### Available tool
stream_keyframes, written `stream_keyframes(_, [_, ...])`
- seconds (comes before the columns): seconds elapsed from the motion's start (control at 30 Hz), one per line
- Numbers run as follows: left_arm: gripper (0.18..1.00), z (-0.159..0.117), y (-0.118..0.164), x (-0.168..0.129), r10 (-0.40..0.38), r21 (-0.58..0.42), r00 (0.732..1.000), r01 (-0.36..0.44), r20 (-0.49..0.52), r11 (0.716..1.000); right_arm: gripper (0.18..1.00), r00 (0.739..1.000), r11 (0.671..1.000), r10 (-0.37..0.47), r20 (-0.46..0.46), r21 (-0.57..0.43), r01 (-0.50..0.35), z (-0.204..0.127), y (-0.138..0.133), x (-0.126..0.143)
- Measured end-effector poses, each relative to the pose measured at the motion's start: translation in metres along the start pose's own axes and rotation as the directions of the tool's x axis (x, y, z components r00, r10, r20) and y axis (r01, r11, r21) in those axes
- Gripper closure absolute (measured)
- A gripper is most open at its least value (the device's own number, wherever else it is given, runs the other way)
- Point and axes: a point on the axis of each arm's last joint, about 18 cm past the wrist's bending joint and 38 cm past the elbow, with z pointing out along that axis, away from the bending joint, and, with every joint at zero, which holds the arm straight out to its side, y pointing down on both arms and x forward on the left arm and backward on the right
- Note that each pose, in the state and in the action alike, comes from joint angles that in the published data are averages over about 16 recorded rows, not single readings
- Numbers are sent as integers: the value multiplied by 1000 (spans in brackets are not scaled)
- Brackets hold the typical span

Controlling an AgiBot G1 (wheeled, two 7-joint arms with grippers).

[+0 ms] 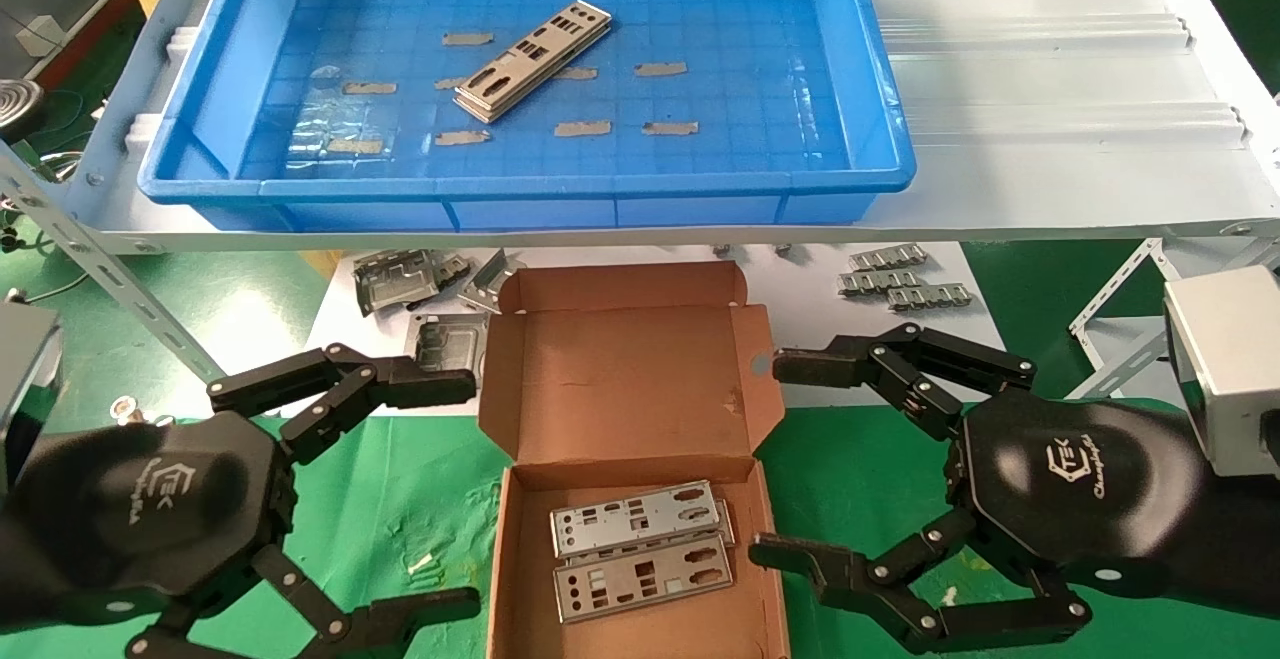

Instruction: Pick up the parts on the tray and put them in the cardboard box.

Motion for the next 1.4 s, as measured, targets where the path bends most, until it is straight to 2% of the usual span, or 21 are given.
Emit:
stream_keyframes(0.27, [184, 0, 0, 0, 0, 0, 1000, 0, 0, 1000, 310, 1000, 1000, 0, 0, 0, 0, 0, 0, 0])
stream_keyframes(0.47, [184, 0, 0, 0, 0, 0, 1000, 0, 0, 1000, 424, 1000, 1000, 0, 0, 0, 0, 0, 0, 0])
stream_keyframes(1.0, [184, 0, 0, 0, 0, 0, 1000, 0, 0, 1000, 799, 1000, 1000, 0, 0, 0, 0, 0, 0, 0])
stream_keyframes(1.2, [184, 0, 0, 0, 0, 0, 1000, 0, 0, 1000, 895, 1000, 1000, 0, 0, 0, 0, 0, 0, 0])
stream_keyframes(1.4, [184, 1, -2, -2, 11, 4, 1000, -11, 6, 1000, 953, 1000, 1000, 0, 0, 0, 0, 0, 0, 0])
